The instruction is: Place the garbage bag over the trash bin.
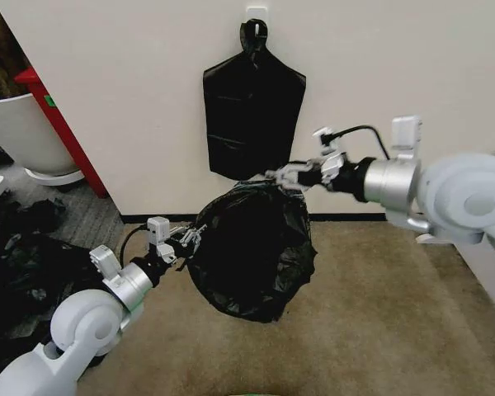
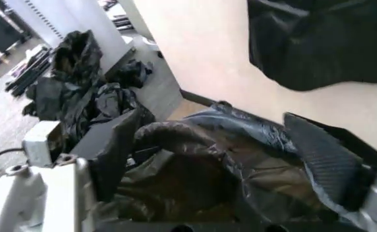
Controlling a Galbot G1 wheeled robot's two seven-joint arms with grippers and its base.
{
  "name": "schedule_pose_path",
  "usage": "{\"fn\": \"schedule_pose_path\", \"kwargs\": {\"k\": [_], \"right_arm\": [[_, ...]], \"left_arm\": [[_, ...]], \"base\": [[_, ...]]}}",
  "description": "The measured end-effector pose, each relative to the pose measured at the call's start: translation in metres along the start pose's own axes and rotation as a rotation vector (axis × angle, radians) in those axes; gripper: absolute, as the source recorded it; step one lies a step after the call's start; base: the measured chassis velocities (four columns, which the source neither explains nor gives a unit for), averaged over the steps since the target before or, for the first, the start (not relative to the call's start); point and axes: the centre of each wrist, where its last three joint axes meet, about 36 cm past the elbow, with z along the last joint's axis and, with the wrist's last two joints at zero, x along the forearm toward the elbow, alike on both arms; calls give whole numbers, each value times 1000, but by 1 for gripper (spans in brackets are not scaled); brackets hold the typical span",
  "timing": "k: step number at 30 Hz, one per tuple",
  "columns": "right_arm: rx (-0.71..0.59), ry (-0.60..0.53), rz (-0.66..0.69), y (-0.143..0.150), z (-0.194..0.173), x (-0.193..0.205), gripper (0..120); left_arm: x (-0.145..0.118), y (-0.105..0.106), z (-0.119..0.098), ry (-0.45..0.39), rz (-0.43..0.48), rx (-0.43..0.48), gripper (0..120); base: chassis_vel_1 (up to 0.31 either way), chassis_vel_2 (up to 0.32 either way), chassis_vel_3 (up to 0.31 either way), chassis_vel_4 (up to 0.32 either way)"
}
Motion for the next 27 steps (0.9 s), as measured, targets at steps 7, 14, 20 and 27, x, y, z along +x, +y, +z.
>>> {"fn": "schedule_pose_path", "kwargs": {"k": [7, 14, 20, 27], "right_arm": [[-81, 39, 59, 1, -2, -5, 65], [-88, 41, 97, -5, -1, -5, 65], [-82, 46, 113, -10, 0, -3, 64], [-83, 58, 114, -13, 5, -3, 59]], "left_arm": [[0, -3, -2, -10, 4, -15, 4], [1, -6, -3, -15, 14, -21, 4], [0, -6, -6, -23, 21, -25, 4], [0, -6, -8, -29, 29, -28, 4]], "base": [[0, 0, 0, 0], [0, 0, 0, 0], [0, 0, 0, 0], [0, 0, 0, 0]]}}
